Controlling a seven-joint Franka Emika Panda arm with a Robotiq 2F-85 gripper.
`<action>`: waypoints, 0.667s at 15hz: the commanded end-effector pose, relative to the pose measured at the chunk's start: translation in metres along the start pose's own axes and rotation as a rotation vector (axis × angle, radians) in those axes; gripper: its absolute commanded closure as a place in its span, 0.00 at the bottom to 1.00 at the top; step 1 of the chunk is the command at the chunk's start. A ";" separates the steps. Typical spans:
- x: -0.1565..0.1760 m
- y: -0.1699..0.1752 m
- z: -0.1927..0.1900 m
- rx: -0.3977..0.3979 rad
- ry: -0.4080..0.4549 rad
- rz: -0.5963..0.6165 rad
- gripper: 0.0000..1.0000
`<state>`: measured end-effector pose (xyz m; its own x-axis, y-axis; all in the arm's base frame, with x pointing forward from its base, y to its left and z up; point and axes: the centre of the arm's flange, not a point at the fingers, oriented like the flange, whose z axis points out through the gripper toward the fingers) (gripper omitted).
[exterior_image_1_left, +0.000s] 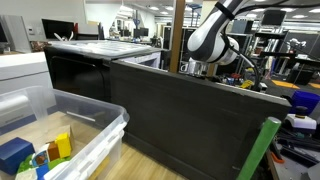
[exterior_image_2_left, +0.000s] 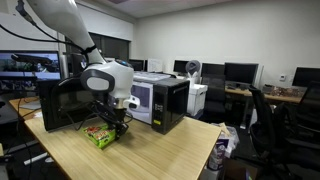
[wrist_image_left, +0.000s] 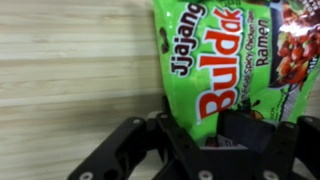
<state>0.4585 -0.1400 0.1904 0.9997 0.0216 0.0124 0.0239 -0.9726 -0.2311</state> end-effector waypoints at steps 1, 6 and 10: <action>0.001 -0.003 -0.002 0.069 -0.015 0.022 0.86; 0.003 -0.008 0.000 0.117 -0.043 0.051 1.00; 0.003 -0.008 -0.003 0.077 -0.031 0.036 0.99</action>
<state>0.4604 -0.1333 0.1918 0.9991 -0.0021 -0.0432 -0.0158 -0.9475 -0.3192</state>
